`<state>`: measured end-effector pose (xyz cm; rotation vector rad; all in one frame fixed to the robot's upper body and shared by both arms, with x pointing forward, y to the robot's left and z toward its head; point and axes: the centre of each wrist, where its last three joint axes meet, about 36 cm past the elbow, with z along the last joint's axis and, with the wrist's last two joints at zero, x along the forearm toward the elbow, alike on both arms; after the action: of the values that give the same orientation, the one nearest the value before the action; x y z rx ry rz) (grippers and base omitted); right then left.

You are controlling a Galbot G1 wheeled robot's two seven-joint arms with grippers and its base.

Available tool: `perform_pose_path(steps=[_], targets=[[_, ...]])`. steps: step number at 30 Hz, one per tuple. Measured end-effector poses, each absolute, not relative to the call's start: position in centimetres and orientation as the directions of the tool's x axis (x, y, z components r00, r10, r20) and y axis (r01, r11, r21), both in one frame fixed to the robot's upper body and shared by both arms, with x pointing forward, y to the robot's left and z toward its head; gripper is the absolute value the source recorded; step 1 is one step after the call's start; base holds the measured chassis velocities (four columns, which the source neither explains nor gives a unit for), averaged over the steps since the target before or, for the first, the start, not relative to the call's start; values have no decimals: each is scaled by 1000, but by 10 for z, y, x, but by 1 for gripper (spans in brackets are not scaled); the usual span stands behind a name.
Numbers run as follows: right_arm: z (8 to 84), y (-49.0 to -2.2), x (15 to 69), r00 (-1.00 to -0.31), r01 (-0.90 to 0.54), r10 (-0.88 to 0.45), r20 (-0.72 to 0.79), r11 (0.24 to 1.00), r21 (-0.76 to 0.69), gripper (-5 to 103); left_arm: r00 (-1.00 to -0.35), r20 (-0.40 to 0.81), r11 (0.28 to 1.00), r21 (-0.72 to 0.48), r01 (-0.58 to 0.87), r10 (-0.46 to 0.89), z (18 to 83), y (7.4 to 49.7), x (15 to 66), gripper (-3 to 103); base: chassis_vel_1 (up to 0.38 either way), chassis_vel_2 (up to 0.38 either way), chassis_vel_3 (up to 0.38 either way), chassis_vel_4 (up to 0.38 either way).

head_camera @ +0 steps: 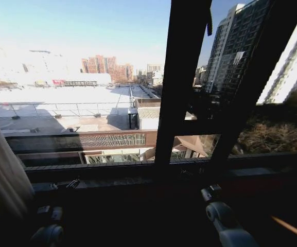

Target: Open the curtains by pulling them apart, changing their state from closed to fully open.

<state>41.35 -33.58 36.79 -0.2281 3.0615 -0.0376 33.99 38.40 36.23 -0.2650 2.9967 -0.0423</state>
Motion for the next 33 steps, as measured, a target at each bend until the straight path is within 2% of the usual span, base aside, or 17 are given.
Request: perform_pose_path(steps=[33], targets=[[368, -336, 414, -986, -147, -149, -69, 989, -30, 100, -976, -129, 984, -39, -173, -177, 362, 384, 340, 100, -348, -345, 352, 356]])
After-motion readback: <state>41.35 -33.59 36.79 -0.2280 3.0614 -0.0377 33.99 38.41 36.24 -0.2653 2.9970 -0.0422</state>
